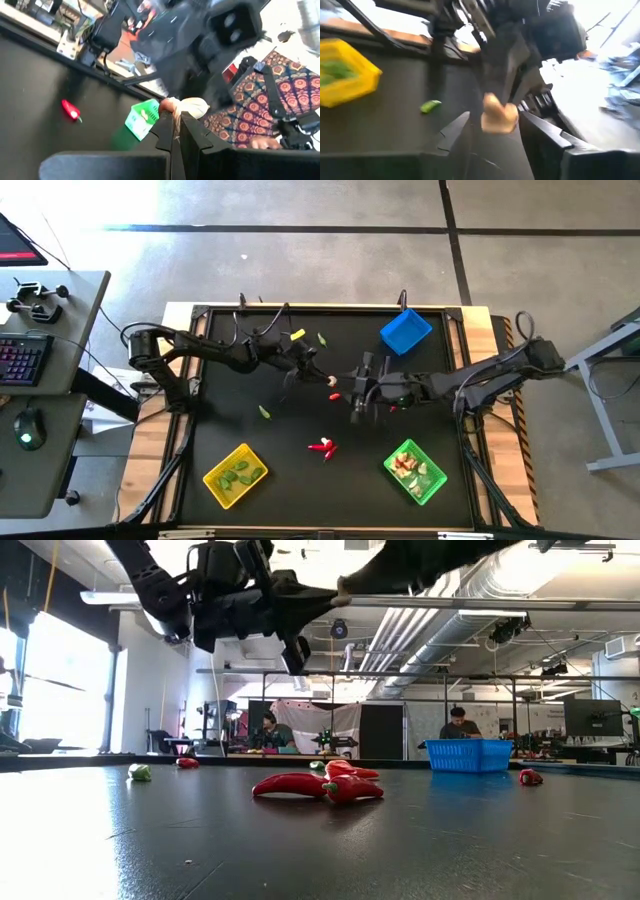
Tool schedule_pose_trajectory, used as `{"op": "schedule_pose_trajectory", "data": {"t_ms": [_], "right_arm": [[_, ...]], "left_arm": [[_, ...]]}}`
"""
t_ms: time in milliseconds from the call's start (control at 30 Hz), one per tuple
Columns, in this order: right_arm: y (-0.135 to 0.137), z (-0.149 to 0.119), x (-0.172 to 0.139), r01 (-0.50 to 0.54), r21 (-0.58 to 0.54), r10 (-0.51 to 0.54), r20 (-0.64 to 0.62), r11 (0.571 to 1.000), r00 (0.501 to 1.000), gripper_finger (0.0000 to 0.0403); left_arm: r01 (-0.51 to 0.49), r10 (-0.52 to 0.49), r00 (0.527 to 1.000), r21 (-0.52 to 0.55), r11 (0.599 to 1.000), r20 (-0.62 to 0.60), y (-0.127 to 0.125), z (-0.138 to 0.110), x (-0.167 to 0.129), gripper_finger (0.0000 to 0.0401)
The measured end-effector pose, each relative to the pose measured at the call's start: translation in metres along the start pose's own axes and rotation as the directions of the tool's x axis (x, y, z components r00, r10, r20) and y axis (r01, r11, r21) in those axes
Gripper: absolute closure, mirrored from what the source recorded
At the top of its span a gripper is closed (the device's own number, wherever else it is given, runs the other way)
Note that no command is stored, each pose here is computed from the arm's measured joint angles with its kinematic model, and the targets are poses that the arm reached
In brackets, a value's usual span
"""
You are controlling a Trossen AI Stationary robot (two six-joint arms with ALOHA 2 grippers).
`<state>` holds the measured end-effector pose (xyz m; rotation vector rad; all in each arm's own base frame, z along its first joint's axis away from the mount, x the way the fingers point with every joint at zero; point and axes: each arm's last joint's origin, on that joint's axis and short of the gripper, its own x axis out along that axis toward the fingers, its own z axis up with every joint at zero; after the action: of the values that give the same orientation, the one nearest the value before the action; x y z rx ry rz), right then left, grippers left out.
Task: Sort produce into baskets
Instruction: Put the red mushroom into the green bin
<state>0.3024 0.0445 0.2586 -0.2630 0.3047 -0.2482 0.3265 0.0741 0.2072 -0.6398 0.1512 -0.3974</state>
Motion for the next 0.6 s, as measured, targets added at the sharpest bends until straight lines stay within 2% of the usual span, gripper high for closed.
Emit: {"op": "schedule_pose_trajectory", "data": {"t_ms": [100,233,400,600], "right_arm": [[0.006,-0.005,0.008,0.053,-0.048,-0.053,-0.002,0.997,0.999,0.0230],[0.016,-0.005,0.014,0.062,-0.081,-0.058,0.051,0.995,0.997,0.0219],[0.021,-0.002,0.012,0.107,-0.103,-0.100,0.073,0.989,0.992,0.0218],[0.021,-0.002,0.012,0.100,-0.107,-0.093,0.074,0.989,0.993,0.0235]], "left_arm": [[0.000,0.000,1.000,-0.010,1.000,-0.004,0.001,0.000,-0.001,0.0401],[0.011,-0.011,1.000,-0.014,1.000,-0.012,0.002,0.001,-0.002,0.0400],[-0.008,0.008,1.000,-0.006,1.000,0.003,0.007,0.004,-0.007,0.0400],[-0.005,0.005,1.000,-0.001,1.000,-0.003,0.008,0.005,-0.008,0.0400]]}}
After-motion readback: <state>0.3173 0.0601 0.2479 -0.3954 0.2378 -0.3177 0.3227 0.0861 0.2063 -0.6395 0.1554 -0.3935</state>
